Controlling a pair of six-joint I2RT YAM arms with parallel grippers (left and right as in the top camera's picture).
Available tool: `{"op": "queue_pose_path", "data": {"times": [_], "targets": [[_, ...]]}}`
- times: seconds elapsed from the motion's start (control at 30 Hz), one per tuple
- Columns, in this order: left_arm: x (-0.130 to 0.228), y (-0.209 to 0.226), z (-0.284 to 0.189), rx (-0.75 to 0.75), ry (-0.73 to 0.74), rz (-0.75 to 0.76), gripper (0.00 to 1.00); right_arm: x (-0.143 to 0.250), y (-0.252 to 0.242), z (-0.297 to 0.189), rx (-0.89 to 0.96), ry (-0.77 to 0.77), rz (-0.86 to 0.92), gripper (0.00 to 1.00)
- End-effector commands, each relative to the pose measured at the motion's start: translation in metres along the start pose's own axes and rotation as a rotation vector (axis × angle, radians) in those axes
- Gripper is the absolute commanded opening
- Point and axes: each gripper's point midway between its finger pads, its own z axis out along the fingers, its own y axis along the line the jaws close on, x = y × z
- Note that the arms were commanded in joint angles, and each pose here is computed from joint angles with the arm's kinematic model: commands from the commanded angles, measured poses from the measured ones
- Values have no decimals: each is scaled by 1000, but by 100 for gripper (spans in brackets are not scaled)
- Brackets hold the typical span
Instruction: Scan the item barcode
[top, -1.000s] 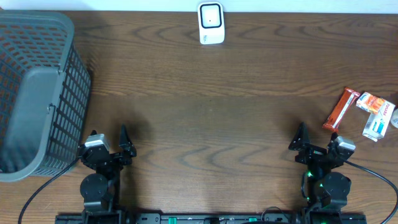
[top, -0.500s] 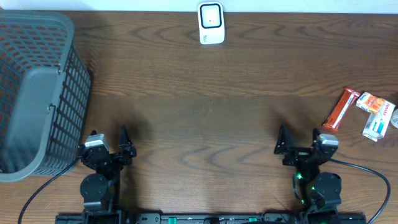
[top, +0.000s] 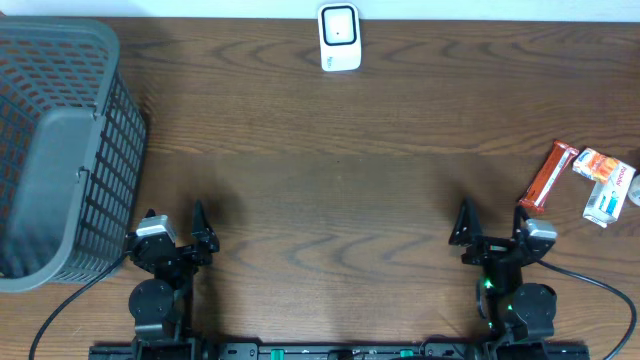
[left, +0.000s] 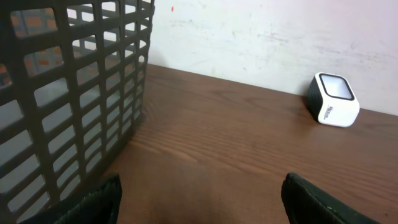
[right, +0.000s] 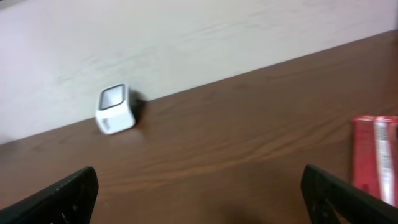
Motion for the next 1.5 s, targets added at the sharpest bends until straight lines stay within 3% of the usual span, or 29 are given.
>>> {"op": "queue_pose_path", "data": {"times": [0.0,0.77,1.47], "targets": [[15,8,2,-34,34,-3,82,-6,-16,0,67,-25,-11,99],[15,8,2,-34,34,-3,83,-24,-74,-10,306,-102,5,99],[15,8,2,-34,34,-3,82,-24,-75,-10,310,-103,5,99]]}}
